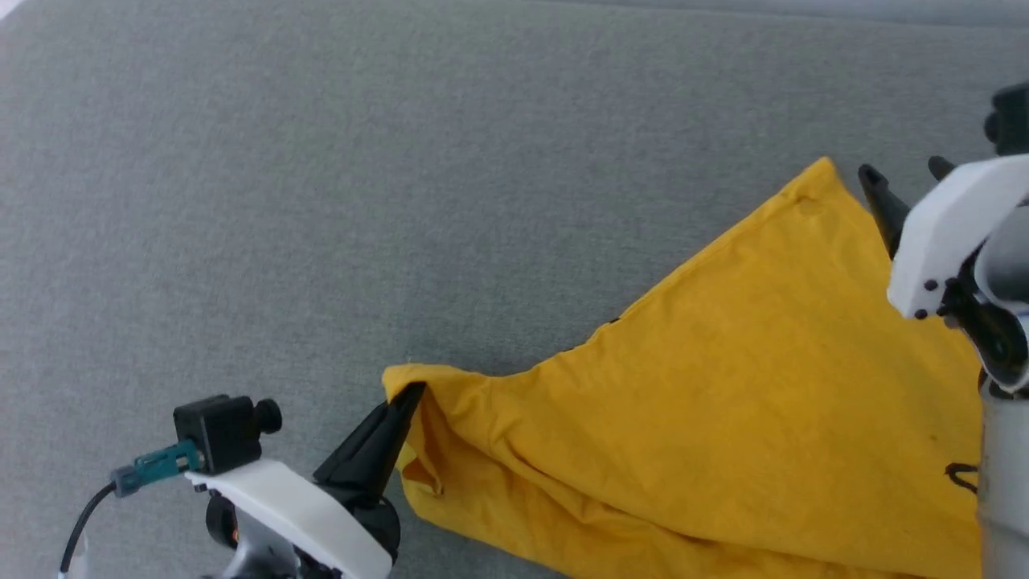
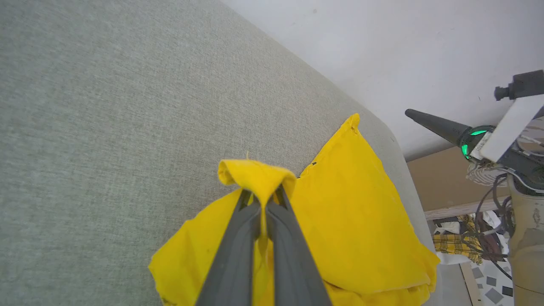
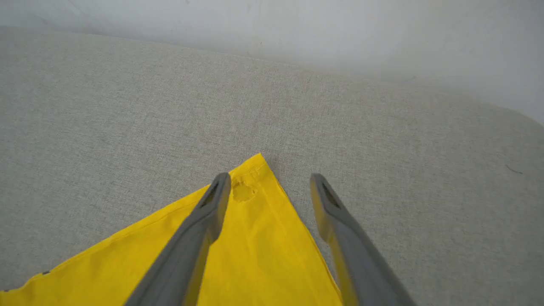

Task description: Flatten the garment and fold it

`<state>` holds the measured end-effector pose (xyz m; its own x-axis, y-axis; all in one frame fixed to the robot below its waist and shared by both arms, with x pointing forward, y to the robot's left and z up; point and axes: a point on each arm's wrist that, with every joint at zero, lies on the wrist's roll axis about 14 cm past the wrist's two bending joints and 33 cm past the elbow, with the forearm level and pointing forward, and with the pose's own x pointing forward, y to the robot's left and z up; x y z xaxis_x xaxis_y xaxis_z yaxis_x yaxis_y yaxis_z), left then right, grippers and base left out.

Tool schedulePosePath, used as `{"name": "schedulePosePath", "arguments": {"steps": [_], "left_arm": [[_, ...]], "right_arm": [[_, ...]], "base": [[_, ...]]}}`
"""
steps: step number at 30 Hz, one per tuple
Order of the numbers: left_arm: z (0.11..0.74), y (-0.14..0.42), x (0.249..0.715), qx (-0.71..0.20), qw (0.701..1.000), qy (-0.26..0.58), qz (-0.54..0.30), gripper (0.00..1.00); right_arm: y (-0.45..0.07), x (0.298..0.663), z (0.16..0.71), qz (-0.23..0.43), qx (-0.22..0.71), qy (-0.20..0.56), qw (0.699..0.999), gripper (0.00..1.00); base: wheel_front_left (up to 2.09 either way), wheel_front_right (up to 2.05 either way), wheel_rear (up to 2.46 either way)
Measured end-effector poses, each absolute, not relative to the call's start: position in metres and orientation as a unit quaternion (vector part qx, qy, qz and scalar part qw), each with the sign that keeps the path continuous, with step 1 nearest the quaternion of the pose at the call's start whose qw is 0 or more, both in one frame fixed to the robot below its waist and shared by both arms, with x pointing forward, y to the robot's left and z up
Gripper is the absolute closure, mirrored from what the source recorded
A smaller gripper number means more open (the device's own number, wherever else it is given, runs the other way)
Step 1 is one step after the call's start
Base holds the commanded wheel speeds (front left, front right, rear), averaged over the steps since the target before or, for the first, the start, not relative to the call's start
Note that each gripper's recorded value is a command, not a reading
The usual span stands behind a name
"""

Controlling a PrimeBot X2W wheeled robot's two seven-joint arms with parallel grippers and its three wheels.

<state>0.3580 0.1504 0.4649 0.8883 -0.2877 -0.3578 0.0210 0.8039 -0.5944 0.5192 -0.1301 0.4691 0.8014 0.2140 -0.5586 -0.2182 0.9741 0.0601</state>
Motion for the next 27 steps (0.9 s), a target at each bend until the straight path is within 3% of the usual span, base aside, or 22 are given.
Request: {"name": "schedulePosePath", "arguments": {"steps": [5,12,13,14,15,21,27], "left_arm": [[0.455,0.156,0.361,-0.303,0.922,0.230,-0.070,1.00],[0.440,0.169,0.358,-0.302,0.920,0.245,-0.042,1.00],[0.438,0.171,0.358,-0.302,0.920,0.247,-0.038,1.00],[0.437,0.173,0.358,-0.302,0.920,0.247,-0.035,1.00],[0.437,0.174,0.359,-0.301,0.920,0.247,-0.032,1.00],[0.438,0.180,0.362,-0.301,0.923,0.238,-0.026,1.00],[0.457,0.182,0.370,-0.288,0.935,0.206,-0.035,1.00]], "right_arm": [[-0.122,0.530,0.416,0.122,-0.017,0.369,0.921,0.00],[-0.111,0.538,0.371,0.139,-0.025,0.419,0.897,0.03],[-0.110,0.542,0.370,0.140,-0.024,0.420,0.896,0.53],[-0.108,0.544,0.368,0.142,-0.025,0.422,0.895,0.95],[-0.106,0.547,0.368,0.144,-0.026,0.422,0.895,1.00],[-0.100,0.552,0.377,0.150,-0.019,0.396,0.906,1.00],[-0.095,0.554,0.421,0.156,0.020,0.312,0.937,1.00]], "base": [[0.00,0.00,0.00],[0.00,0.00,0.00],[0.00,0.00,0.00],[0.00,0.00,0.00],[0.00,0.00,0.00],[0.00,0.00,0.00],[0.00,0.00,0.00]]}}
